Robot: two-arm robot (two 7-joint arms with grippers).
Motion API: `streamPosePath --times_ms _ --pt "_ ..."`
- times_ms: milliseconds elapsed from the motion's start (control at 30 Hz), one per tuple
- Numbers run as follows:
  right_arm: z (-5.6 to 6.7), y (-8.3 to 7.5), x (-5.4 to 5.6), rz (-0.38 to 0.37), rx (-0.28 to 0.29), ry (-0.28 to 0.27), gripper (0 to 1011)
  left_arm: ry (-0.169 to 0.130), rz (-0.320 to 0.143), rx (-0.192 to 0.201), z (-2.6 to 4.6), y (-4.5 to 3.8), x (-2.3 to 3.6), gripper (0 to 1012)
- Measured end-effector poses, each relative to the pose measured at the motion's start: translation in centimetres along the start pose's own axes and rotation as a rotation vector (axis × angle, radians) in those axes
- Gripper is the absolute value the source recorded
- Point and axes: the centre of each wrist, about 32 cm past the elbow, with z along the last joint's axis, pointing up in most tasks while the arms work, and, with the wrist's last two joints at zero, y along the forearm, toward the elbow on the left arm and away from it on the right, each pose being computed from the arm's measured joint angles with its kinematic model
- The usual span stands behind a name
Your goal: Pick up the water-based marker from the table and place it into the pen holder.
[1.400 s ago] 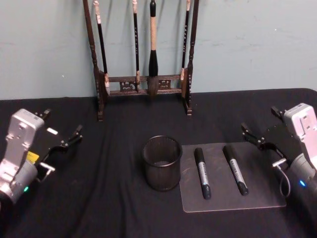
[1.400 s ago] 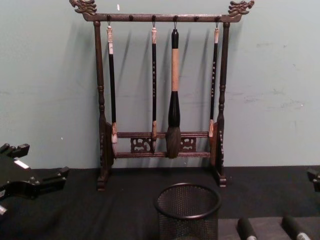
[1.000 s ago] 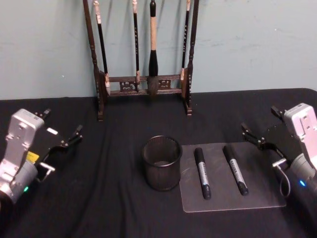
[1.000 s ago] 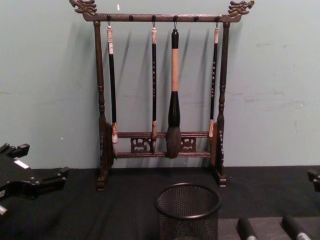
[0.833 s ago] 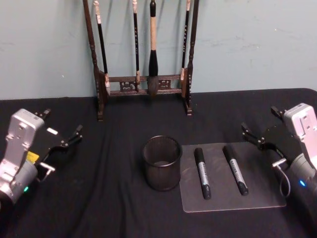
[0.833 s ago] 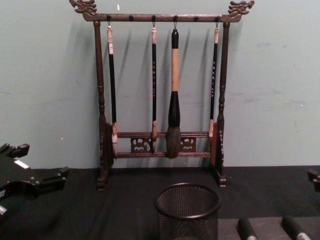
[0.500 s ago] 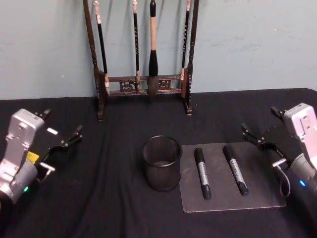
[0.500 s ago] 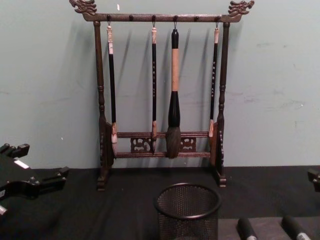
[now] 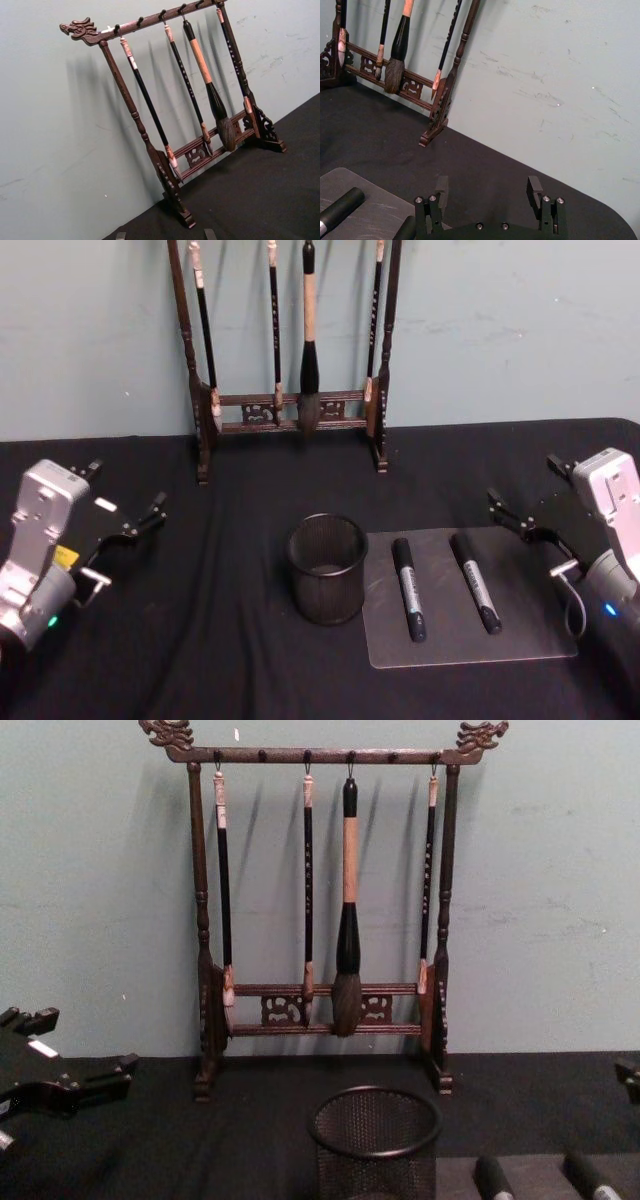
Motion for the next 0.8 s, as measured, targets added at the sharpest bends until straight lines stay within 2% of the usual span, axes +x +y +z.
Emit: streamPosePath --times_ms 800 --pt "0.00 0.00 0.00 0.000 0.000 0.000 1002 0.000 0.000 0.000 0.00 0.00 0.00 1009"
